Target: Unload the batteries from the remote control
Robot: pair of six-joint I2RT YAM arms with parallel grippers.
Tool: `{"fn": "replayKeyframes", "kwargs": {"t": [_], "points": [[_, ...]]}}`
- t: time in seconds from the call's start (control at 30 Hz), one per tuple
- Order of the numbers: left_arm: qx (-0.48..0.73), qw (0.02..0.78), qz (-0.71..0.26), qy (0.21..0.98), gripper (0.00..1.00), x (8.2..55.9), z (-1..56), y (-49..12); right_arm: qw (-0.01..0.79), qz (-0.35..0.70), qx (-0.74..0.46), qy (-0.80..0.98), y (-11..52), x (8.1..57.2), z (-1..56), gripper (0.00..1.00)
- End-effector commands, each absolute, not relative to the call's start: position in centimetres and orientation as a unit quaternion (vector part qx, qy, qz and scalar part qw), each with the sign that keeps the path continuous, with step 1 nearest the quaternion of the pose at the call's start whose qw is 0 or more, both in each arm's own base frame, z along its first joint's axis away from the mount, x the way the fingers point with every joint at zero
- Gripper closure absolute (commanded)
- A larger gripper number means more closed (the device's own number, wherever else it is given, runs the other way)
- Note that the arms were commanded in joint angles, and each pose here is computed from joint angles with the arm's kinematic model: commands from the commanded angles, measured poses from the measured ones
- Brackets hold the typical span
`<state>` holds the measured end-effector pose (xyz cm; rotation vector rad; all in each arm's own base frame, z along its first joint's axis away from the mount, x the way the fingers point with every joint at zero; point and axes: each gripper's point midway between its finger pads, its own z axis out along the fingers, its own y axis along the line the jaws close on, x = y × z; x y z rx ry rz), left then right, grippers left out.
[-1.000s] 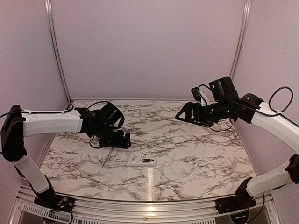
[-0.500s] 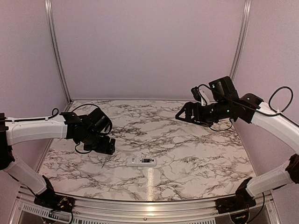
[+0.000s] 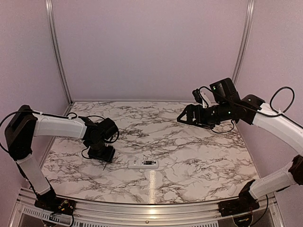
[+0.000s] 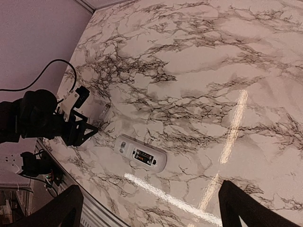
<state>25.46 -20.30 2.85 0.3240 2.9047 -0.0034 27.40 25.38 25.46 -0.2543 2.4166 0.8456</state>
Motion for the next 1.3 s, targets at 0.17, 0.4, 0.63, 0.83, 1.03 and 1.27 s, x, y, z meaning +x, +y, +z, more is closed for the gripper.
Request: {"fn": "replayKeyframes", "kwargs": {"t": [0.17, 0.4, 0.63, 0.83, 1.03, 1.27], "points": [[0.135, 0.093, -0.011, 0.986, 0.47, 26.9, 1.6, -21.3, 0.298, 0.302, -0.085, 0.902, 24.4, 27.7, 26.4, 0.02], [0.14, 0.083, -0.016, 0.987, 0.62, 26.9, 0.8, -21.7, 0.298, 0.293, -0.09, 0.904, 24.5, 28.3, 26.2, 0.02], [0.141, 0.078, -0.024, 0.987, 0.77, 26.8, 0.5, -22.1, 0.297, 0.287, -0.098, 0.906, 24.8, 28.9, 26.2, 0.02], [0.144, 0.077, -0.042, 0.986, 0.8, 26.7, 0.4, -22.6, 0.293, 0.284, -0.097, 0.908, 24.6, 28.7, 25.9, 0.01], [0.146, 0.076, -0.074, 0.984, 0.84, 26.2, 0.4, -23.5, 0.293, 0.283, -0.096, 0.908, 24.3, 28.4, 25.8, 0.02], [0.145, 0.089, -0.106, 0.98, 0.89, 25.5, 1.5, -23.8, 0.29, 0.286, -0.096, 0.908, 24.2, 28.1, 25.7, 0.02]]}}
